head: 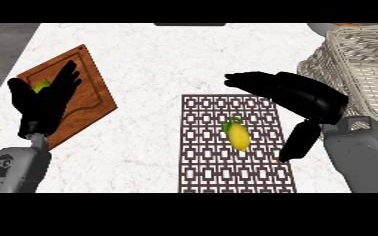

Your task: Pick the lemon from the placemat and place it in the basket

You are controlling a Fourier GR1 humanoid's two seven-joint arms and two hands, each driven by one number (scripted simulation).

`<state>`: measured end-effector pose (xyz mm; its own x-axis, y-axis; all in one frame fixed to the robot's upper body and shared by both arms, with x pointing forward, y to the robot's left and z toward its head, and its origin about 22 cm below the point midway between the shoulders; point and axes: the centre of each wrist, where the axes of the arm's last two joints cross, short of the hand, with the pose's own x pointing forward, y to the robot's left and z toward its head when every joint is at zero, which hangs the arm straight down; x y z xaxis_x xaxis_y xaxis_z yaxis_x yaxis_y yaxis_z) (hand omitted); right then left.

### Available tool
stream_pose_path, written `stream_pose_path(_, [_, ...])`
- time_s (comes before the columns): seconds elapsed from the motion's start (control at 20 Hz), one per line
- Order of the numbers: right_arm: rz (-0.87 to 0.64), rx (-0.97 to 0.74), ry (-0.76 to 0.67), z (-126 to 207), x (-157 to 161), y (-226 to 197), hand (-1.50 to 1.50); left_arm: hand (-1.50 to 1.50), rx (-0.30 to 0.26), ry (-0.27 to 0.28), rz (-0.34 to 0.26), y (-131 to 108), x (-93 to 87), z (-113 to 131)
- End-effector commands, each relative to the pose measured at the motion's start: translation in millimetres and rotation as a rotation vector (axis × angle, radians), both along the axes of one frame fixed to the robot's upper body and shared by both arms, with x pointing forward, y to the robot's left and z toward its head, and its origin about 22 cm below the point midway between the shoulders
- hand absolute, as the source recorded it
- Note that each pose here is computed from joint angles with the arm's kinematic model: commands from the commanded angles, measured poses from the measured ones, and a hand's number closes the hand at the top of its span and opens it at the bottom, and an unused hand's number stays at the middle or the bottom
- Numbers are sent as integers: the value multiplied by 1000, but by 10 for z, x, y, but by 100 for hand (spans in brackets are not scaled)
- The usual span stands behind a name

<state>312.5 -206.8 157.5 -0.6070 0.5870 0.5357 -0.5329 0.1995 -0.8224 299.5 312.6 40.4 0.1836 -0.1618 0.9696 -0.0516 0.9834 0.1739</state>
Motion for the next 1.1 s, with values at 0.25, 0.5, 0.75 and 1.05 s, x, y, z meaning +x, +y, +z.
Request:
stream_pose_path(0.25, [-8, 13, 30, -703, 210, 442, -150, 0, 1, -9, 8, -116, -45, -23])
stream_pose_path(0.5, [-6, -72, 34, -843, 209, 458, -150, 0, -6, -1, 2, 32, 16, 131])
stream_pose_path(0.75, [-13, -148, 53, -1029, 259, 503, -150, 0, 5, -8, 5, -6, -148, -58])
stream_pose_path(1.05, [9, -114, 53, -895, 419, 133, -150, 0, -3, 7, -4, 53, -92, -123])
